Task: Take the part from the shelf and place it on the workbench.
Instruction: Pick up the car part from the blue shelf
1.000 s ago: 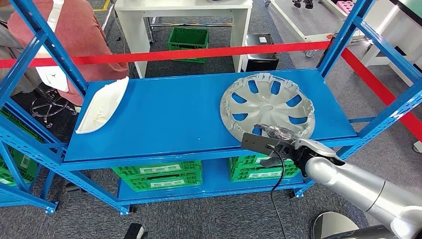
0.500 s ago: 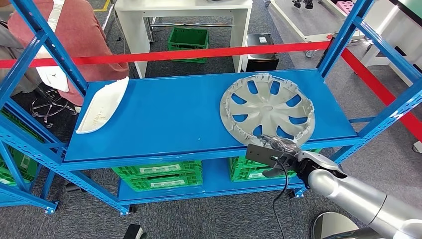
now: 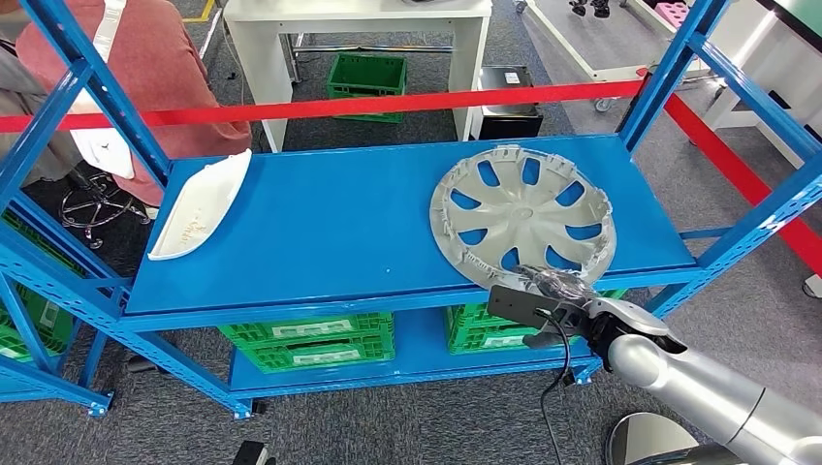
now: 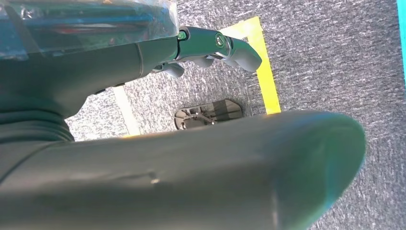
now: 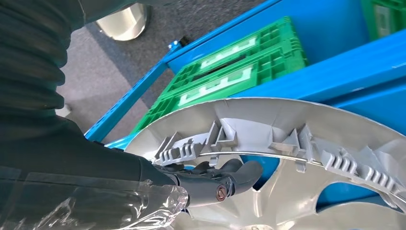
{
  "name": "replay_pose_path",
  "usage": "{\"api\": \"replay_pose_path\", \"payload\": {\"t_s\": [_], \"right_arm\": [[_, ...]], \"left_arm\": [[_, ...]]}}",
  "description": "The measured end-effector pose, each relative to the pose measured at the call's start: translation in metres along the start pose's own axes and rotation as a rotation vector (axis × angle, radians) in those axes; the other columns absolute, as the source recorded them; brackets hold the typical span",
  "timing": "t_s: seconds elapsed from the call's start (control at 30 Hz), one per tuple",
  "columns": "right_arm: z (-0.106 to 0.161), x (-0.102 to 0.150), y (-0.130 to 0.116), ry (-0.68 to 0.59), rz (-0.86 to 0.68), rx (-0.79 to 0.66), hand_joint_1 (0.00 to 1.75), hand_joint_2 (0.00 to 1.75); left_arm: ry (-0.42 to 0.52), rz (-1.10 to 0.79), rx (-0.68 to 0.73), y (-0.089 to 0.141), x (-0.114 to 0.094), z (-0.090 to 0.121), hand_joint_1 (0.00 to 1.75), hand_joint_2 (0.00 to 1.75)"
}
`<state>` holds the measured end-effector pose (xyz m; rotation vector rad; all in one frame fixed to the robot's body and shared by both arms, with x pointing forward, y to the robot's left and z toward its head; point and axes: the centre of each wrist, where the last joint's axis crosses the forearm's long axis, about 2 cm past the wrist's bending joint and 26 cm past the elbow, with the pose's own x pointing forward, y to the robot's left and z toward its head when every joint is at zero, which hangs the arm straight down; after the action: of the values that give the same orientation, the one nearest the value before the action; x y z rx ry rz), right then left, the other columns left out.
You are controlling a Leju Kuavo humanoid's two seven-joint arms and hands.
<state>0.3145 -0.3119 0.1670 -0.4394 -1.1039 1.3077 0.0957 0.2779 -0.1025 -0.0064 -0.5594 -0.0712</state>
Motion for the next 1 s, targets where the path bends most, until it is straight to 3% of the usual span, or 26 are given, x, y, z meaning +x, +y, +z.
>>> {"api": "replay_pose_path", "payload": {"t_s": [0.53,1.0], "right_arm": [[0.007,-0.005,-0.01,0.049,0.084,0.018,0.0,1.75],[0.01,-0.016,0.004,0.043,0.079,0.002,0.0,1.75]], "left_arm": [[0.003,-0.002,-0.001,0.004,-0.002,0.001,0.0,0.0],[0.005,-0.015,0.0,0.006,-0.003,0.001,0.0,0.0]]}}
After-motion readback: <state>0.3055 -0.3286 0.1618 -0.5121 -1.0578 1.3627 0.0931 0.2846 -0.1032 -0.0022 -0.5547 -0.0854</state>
